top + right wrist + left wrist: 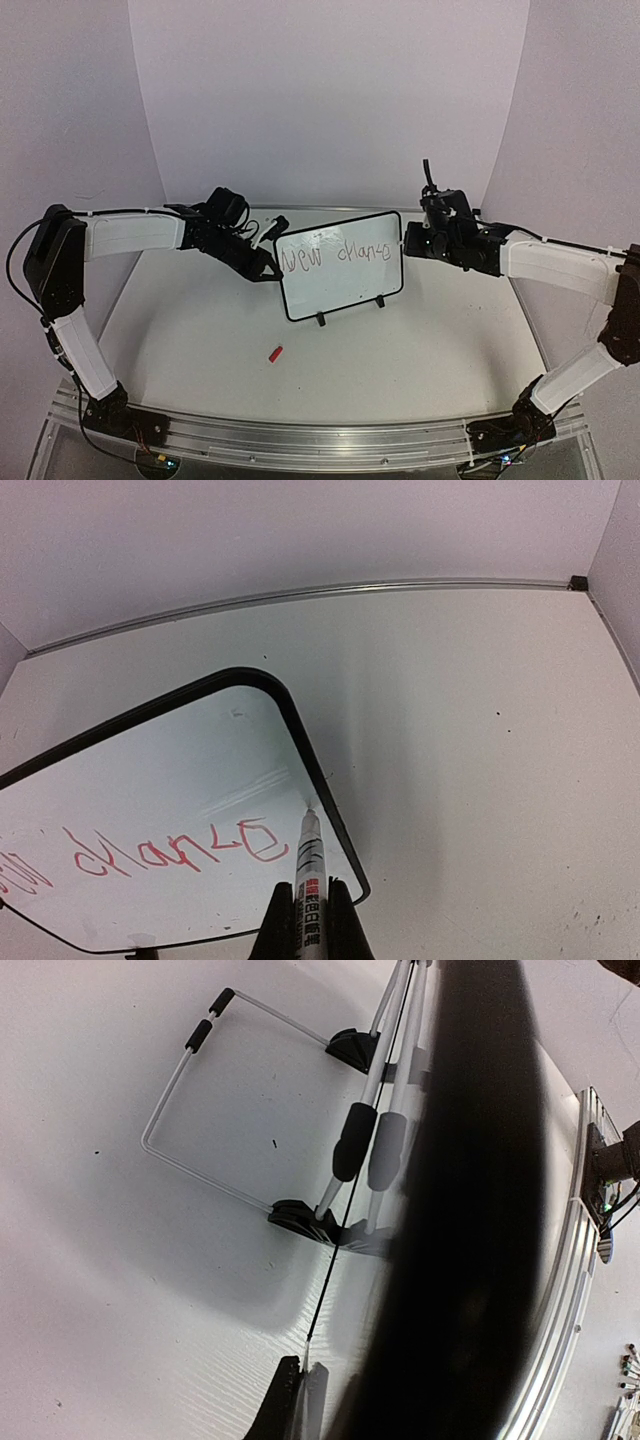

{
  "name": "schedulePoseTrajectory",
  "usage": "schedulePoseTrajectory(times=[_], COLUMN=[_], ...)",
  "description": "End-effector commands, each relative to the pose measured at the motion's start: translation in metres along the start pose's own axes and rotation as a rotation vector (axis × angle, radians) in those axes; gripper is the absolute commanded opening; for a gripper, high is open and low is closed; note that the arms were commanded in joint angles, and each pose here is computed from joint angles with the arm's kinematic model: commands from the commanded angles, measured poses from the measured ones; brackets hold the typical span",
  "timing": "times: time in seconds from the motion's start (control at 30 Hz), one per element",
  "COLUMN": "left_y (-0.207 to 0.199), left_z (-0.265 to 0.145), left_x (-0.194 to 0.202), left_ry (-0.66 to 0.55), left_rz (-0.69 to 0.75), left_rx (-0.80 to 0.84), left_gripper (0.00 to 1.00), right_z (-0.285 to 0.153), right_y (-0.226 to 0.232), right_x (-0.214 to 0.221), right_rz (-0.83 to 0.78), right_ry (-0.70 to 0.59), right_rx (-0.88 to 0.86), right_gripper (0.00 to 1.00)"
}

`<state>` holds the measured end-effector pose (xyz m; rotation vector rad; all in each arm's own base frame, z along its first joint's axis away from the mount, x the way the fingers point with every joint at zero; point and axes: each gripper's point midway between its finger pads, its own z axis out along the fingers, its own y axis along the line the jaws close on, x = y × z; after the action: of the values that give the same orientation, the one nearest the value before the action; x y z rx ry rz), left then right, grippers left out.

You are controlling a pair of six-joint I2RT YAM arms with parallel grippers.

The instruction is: Write a sentence on the whiteboard

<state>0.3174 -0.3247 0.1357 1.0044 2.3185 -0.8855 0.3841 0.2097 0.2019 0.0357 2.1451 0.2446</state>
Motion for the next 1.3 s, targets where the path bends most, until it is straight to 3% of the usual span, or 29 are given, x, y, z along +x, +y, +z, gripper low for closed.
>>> schedulePoseTrajectory(times=[0.0,0.47,0.87,1.27], left_y=[-0.002,-0.002,-0.002,-0.003], left_z=[-0.003,-0.004,-0.004,-0.005], left_x=[-0.008,-0.009,-0.009,-0.01], left_ry=[-0.007,-0.01,-0.009,-0.01], left_rz=[0.031,0.032,0.032,0.035], left_rx=[-0.018,-0.02,-0.019,-0.022], left_gripper=[0.0,0.0,0.0,0.0], right_z=[-0.004,0.006,0.008,0.017], right_y=[0.011,0.019,-0.005,-0.007], right_x=[-0.024,-0.006,0.0,0.013], right_rz=[0.012,0.006,0.01,0.004], right_ry=[-0.056,0.003,-0.007,0.03], right_rx=[-0.038,-0.084,0.04,0.055], right_gripper=[0.0,0.0,0.0,0.0])
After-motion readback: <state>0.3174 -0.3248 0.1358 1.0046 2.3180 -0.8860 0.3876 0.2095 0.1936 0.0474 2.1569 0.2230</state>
